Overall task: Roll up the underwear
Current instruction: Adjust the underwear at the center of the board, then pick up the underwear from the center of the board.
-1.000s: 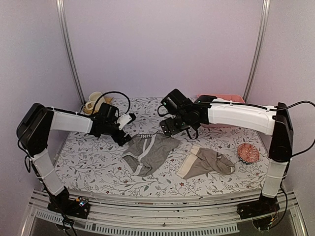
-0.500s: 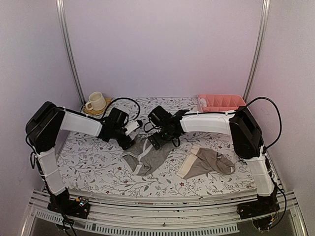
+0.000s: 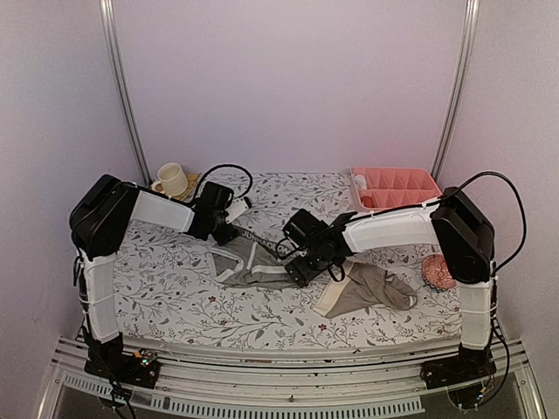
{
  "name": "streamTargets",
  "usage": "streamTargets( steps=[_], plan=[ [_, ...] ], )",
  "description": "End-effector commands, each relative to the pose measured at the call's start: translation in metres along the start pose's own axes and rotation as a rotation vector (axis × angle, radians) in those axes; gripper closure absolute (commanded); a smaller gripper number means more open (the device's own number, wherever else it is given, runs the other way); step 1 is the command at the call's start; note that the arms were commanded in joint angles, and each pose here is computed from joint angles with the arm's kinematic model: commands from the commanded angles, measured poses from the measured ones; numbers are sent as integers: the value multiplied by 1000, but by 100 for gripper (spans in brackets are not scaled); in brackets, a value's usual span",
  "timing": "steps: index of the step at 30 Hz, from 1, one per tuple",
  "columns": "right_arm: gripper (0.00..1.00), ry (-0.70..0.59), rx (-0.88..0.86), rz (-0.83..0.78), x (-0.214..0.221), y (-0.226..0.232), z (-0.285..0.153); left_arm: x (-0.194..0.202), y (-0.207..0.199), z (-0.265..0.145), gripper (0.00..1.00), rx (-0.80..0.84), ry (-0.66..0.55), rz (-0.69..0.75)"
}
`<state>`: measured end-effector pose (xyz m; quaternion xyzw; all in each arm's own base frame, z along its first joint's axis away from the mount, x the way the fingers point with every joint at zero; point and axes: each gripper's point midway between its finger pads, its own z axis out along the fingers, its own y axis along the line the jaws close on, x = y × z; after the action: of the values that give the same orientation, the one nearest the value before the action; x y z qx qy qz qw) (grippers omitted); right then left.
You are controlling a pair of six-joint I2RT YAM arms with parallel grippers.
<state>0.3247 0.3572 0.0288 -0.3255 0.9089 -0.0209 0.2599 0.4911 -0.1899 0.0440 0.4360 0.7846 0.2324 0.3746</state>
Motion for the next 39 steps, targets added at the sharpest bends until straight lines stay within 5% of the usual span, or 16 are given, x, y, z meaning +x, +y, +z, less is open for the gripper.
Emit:
streamTargets(
  steps=[1, 9, 16, 21, 29, 39],
  plan=[
    [1, -21, -155, -122, 18, 46, -33, 25, 11, 20, 1, -12, 122, 49],
    [1, -44, -129, -154, 24, 54, -52, -30, 52, -18, 1, 25, -30, -2],
    [1, -216, -297, -117, -47, 65, -110, -43, 55, -78, 2, 241, -163, -88],
    [1, -331, -367, -2, -115, 32, -129, -8, 40, -72, 2, 409, -96, -250],
    [1, -399, -441, 117, -200, -14, -95, 40, 13, -48, 15, 654, -13, -443],
    [1, -357, -392, 104, -198, -14, -49, 55, -24, -37, 26, 872, 63, -578]
  ],
)
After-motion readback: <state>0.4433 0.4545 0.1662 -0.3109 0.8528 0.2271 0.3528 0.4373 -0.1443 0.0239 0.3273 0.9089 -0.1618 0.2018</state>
